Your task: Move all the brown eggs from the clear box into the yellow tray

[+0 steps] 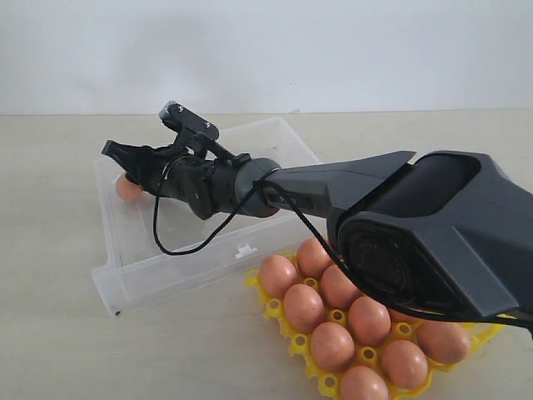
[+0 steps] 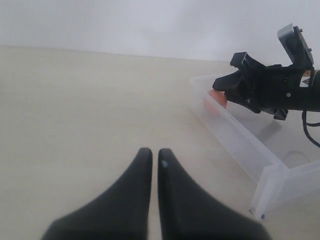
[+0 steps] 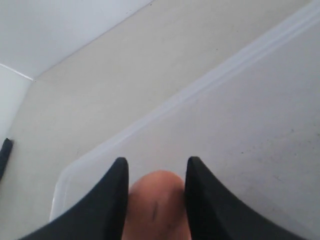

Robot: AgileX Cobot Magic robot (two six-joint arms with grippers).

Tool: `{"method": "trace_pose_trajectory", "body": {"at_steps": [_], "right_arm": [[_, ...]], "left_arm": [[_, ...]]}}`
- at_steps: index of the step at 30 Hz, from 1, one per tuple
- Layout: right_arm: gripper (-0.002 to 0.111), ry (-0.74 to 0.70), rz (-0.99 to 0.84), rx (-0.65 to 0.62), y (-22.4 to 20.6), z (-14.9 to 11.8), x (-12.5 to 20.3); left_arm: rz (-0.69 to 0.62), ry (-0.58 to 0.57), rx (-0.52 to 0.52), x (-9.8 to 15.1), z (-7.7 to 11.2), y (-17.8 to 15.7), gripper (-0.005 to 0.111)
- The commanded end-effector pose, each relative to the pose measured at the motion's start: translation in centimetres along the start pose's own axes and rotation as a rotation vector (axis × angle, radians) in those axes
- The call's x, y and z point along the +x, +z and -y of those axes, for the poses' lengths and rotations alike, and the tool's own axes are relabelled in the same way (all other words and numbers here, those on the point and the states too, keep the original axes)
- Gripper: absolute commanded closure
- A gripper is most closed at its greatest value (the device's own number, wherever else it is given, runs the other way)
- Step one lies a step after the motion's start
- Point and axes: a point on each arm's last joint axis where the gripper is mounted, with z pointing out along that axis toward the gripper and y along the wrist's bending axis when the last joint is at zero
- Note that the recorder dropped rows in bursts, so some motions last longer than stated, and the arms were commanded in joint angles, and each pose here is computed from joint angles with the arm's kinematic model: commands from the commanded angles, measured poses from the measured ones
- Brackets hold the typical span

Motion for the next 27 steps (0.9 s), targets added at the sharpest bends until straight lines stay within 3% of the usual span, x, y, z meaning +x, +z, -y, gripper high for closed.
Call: {"method": "trace_pose_trajectory", "body": {"at_steps": [1, 5, 8, 14, 18, 19, 23, 27], "right_arm": [[0.078, -0.174, -0.029, 0.021, -0.6, -0.5, -0.8], [0.057, -0.360, -0.096, 0.045, -1.4, -1.5, -1.1], [0.048, -0.391, -0.119, 0.055, -1.5, -1.5, -1.1], [0.049, -0.466, -0.200, 0.090, -1.7, -1.0, -0.5], [0.049, -0.632, -0.106, 0.032, -1.5, -1.6, -1.2], [0.049, -0.636, -0.108, 0.032, -1.5, -1.7, -1.2], [0.049, -0.869, -0.180, 0.026, -1.6, -1.8, -0.1], [0.049, -0.778, -0.123, -0.011, -1.6, -3.2, 0.6]], "left_arm": [[0.006, -0.004, -0.002, 0.0, 0.0, 0.0, 0.103], [0.006, -0.004, -0.002, 0.0, 0.0, 0.0, 0.103], [0.006, -0.004, -0.002, 0.0, 0.0, 0.0, 0.103], [0.006, -0.004, -0.002, 0.0, 0.0, 0.0, 0.103], [0.006, -0.004, -0.002, 0.0, 0.0, 0.0, 0.103], [0.006, -0.004, -0.002, 0.0, 0.0, 0.0, 0.103], [0.006, -0.004, -0.002, 0.0, 0.0, 0.0, 0.103], [0.006, -0.004, -0.002, 0.0, 0.0, 0.0, 0.103]]}}
